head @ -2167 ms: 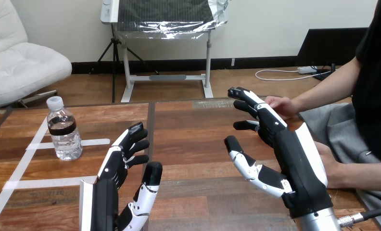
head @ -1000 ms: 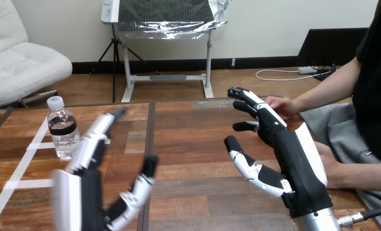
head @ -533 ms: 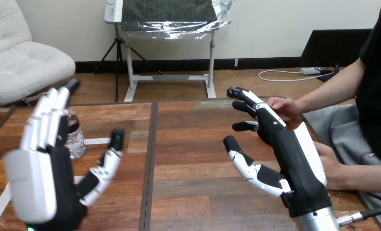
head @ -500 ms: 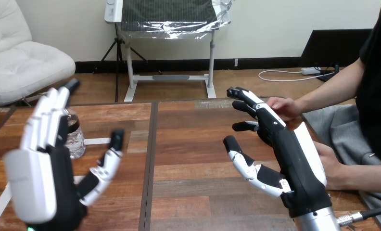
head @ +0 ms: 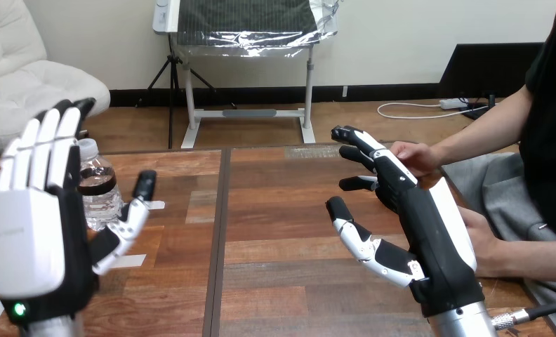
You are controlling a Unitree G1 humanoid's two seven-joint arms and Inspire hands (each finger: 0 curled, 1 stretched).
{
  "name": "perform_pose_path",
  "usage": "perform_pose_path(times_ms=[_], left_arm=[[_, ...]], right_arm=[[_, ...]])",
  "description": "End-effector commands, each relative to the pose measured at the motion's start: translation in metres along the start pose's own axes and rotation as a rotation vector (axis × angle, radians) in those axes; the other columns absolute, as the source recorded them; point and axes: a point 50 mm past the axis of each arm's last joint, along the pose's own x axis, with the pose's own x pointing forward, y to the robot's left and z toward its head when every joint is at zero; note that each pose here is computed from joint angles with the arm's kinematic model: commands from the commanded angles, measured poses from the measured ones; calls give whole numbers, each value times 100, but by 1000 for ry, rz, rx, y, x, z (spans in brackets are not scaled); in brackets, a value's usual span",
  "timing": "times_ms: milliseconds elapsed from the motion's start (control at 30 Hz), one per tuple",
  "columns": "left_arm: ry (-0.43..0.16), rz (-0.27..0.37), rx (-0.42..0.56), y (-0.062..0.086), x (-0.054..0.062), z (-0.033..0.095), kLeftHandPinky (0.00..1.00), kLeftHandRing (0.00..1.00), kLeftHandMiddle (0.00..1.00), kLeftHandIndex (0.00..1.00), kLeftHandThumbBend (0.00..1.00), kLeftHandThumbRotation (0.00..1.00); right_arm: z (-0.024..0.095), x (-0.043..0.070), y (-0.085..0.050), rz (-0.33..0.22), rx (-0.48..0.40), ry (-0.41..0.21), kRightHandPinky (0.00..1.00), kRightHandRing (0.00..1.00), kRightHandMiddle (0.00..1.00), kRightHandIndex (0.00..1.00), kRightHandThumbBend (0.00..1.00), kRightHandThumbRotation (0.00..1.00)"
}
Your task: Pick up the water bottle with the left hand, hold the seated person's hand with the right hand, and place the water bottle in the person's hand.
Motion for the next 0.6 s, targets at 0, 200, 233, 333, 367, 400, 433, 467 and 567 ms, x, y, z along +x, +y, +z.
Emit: perform_pose_path(times_ms=[0, 200, 233, 333, 367, 400, 433, 467, 567], left_arm=[[-71, 38, 51, 3, 27, 2, 87, 90, 89, 88, 44, 88], [-71, 16, 103, 0, 36, -6, 87, 90, 89, 87, 43, 90], [-70, 11, 113, -1, 38, -7, 87, 90, 89, 87, 43, 90], [-69, 0, 134, -3, 44, -11, 86, 89, 89, 87, 43, 90], [-70, -4, 140, -3, 45, -11, 86, 89, 89, 87, 43, 90], [-70, -7, 145, -4, 46, -12, 86, 89, 89, 87, 43, 91], [-72, -11, 150, -5, 49, -14, 86, 89, 89, 87, 43, 91], [-73, -14, 152, -6, 50, -15, 86, 89, 89, 86, 43, 90], [-77, -25, 166, -9, 55, -19, 87, 89, 89, 86, 42, 90]], right_arm=[[8, 15, -4, -23, -11, -74, 70, 87, 92, 86, 25, 0], [8, 15, -4, -25, -8, -74, 70, 87, 92, 86, 25, 0], [8, 15, -4, -25, -8, -73, 70, 87, 92, 86, 25, 0], [7, 15, -4, -25, -7, -70, 70, 87, 92, 86, 25, 0], [7, 15, -3, -25, -7, -69, 70, 87, 92, 86, 25, 0], [7, 15, -3, -25, -7, -68, 70, 87, 92, 86, 25, 0], [7, 15, -3, -25, -7, -66, 70, 87, 92, 86, 25, 0], [7, 15, -3, -25, -7, -65, 70, 87, 92, 86, 25, 0], [7, 16, -3, -25, -6, -67, 70, 87, 92, 86, 25, 0]])
